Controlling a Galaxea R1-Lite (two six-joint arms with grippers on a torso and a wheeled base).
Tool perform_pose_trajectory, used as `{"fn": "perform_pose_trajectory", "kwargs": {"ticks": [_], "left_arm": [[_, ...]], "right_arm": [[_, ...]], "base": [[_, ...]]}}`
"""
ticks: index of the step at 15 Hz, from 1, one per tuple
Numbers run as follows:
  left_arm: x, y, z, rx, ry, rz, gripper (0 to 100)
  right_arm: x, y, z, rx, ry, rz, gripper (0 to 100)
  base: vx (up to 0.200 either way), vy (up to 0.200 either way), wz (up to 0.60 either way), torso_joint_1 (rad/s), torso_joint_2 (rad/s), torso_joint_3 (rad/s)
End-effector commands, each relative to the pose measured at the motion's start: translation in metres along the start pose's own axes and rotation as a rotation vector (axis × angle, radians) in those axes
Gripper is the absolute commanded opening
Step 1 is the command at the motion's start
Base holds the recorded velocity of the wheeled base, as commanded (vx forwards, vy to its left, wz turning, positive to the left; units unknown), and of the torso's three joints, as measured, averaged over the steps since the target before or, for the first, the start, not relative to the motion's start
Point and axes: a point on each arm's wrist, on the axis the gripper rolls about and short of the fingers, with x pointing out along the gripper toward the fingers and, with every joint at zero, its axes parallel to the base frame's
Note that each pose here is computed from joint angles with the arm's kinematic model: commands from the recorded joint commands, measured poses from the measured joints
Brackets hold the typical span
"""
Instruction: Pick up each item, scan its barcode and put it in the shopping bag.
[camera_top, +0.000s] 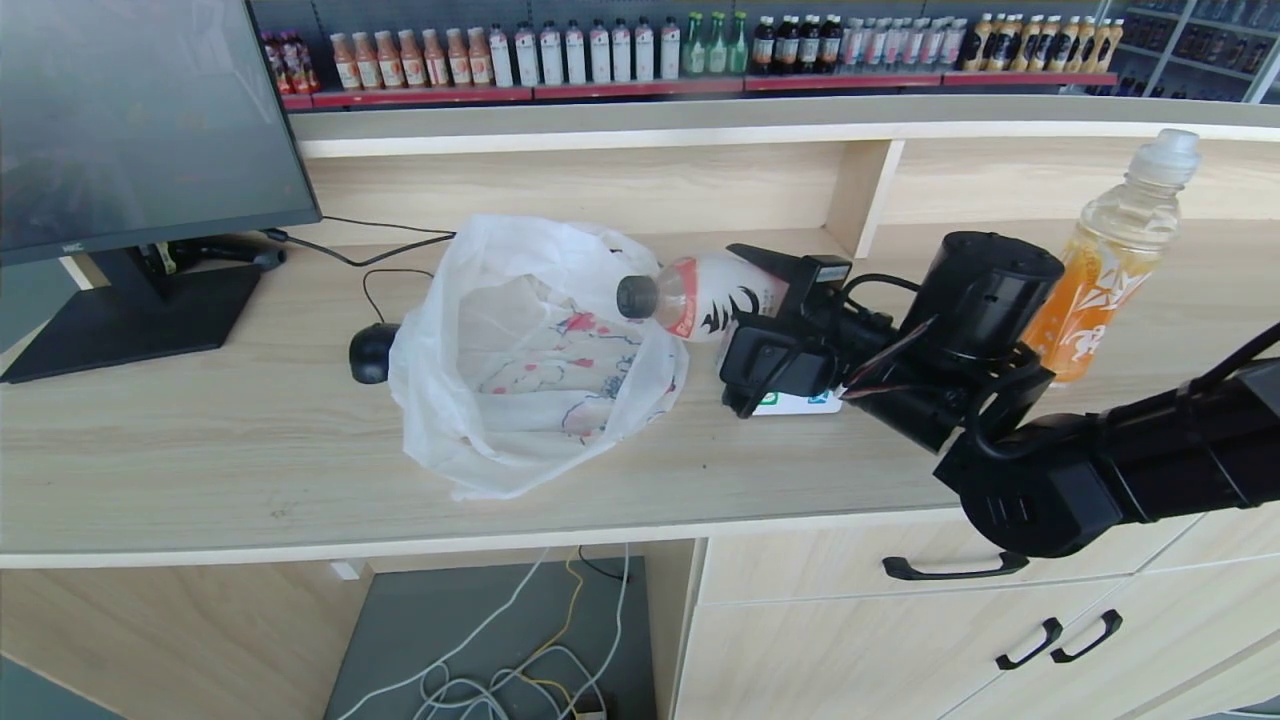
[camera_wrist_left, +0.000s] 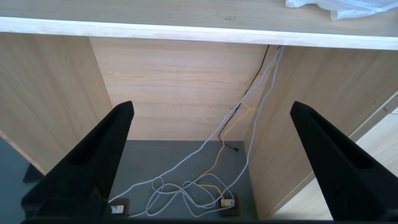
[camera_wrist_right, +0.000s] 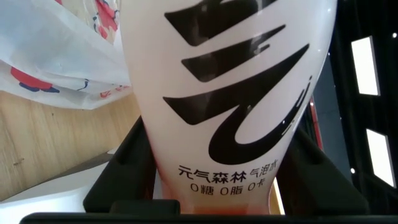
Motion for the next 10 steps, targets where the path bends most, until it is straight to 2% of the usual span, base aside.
{"fn": "perform_pose_trajectory", "kwargs": {"ticks": [1,10], "left_arm": [[0.0,0.0,0.0,0.0,-0.001,0.0,100],[0.0,0.0,0.0,0.0,-0.001,0.0,100]], "right_arm": [[0.0002,0.0003,0.0001,0.0,-0.001,0.001,0],[-0.0002,-0.0022,0.0024,0.002,-0.005,-0.013,0]], "base": [[0.0,0.0,0.0,0.0,0.0,0.0],[0.0,0.0,0.0,0.0,0.0,0.0]]}}
